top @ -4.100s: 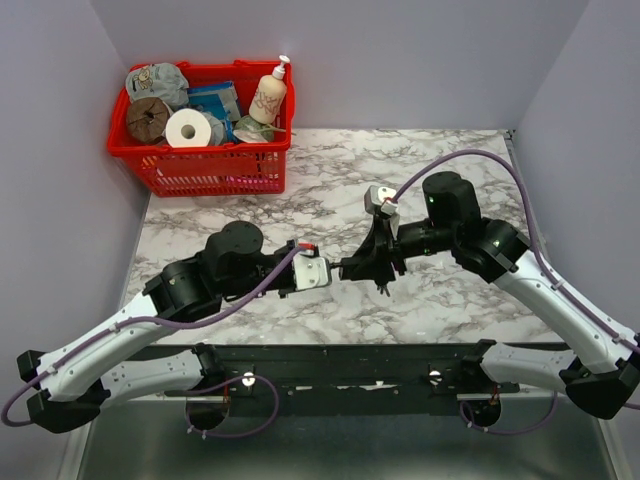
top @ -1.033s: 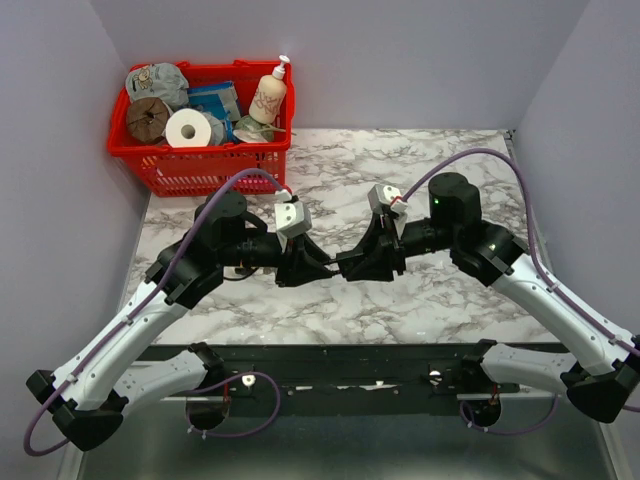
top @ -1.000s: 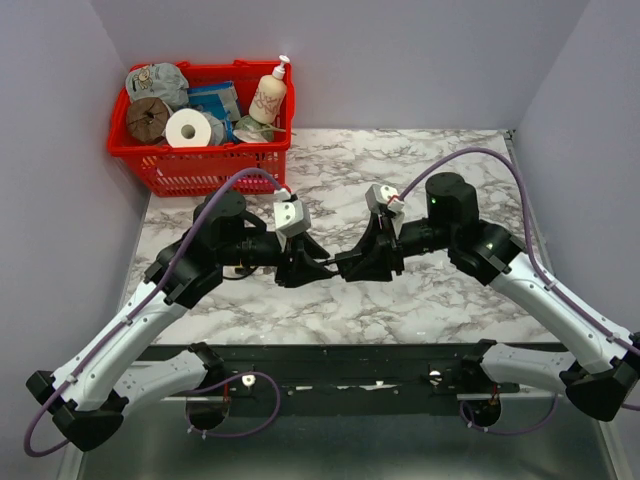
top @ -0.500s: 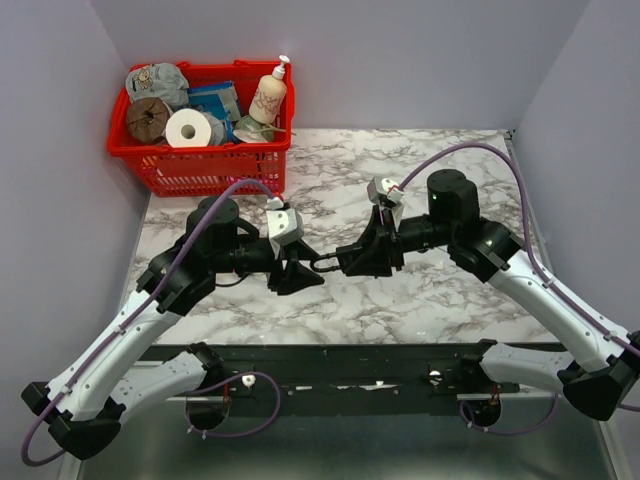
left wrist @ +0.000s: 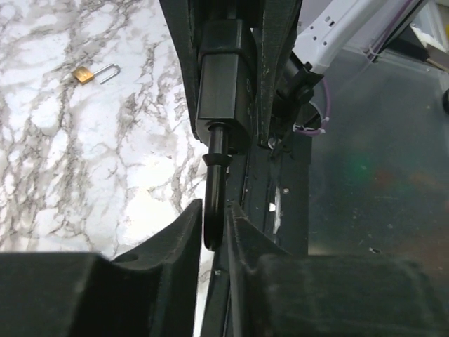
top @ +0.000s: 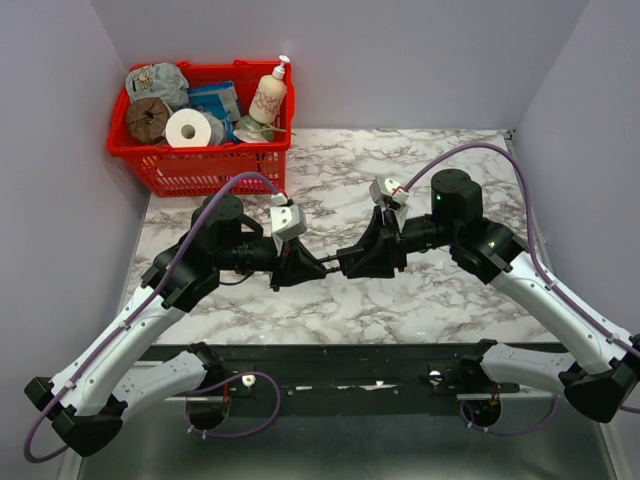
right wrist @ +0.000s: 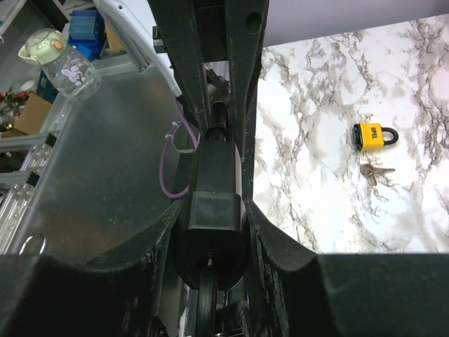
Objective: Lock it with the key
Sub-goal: Lock the lock.
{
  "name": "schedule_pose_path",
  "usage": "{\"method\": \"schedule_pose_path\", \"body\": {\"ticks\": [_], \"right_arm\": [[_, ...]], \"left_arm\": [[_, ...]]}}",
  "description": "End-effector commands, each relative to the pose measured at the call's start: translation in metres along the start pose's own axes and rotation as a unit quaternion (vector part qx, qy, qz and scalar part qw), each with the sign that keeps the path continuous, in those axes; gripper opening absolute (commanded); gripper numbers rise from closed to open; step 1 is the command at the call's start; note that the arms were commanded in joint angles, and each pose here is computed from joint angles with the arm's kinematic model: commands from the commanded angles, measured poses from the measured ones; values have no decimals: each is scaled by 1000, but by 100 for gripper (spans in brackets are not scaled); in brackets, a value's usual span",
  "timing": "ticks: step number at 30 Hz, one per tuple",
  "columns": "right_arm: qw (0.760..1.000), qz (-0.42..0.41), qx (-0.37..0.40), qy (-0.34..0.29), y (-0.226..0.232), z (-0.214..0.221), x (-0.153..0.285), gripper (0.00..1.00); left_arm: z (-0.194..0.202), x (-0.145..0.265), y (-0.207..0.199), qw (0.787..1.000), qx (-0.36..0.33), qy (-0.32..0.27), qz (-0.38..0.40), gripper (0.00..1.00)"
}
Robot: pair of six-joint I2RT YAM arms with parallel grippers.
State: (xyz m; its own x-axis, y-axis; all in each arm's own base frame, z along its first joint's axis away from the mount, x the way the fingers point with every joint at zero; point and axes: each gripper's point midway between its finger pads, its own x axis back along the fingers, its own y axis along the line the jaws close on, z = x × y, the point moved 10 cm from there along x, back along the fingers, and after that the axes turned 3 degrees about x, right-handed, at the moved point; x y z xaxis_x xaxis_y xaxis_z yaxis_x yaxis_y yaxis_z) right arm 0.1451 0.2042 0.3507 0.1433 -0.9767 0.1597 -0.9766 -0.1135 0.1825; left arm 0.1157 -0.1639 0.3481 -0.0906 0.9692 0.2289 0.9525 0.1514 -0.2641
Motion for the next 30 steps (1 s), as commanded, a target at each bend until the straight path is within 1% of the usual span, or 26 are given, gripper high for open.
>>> {"method": "schedule_pose_path", "body": {"ticks": [1, 2, 3, 4, 8, 12, 17, 18, 21, 23, 24, 26, 30], "right_arm": [[997, -20, 66, -44, 11, -27, 6, 1], [996, -17, 69, -45, 10, -27, 6, 1], [997, -15, 69, -45, 9, -25, 6, 1], [996, -12, 74, -47, 9, -26, 6, 1], [995, -14, 82, -52, 7, -27, 5, 1], [996, -23, 74, -51, 7, -24, 2, 1], [995, -35, 75, -49, 7, -19, -4, 1], [996, -37, 60, -48, 8, -17, -6, 1], [997, -45, 52, -44, 8, -12, -12, 1], [996, -51, 54, -45, 8, -11, -17, 1], [996, -54, 52, -43, 8, -8, -20, 1], [996, -62, 53, -42, 8, -7, -25, 1], [995, -74, 49, -53, 11, -7, -32, 1]], "left_arm": [[-3, 0, -7, 999, 9, -11, 44, 15], [-3, -1, -8, 999, 11, -11, 49, 11], [-5, -1, -8, 998, 12, -14, 56, 3], [-5, -2, -9, 998, 19, -13, 66, 0], [-8, -5, -9, 997, 33, -14, 75, 0], [-15, -6, -8, 997, 30, -34, 64, 0], [-19, -11, -6, 995, 45, -48, 69, 0], [-22, -12, -7, 995, 49, -57, 73, 0], [-27, -17, -5, 992, 60, -74, 81, 0], [-29, -22, -1, 991, 72, -79, 86, 0], [-34, -24, -1, 990, 65, -90, 91, 0], [-37, -29, 3, 988, 83, -97, 92, 0], [-46, -36, 7, 983, 86, -133, 93, 0]]}}
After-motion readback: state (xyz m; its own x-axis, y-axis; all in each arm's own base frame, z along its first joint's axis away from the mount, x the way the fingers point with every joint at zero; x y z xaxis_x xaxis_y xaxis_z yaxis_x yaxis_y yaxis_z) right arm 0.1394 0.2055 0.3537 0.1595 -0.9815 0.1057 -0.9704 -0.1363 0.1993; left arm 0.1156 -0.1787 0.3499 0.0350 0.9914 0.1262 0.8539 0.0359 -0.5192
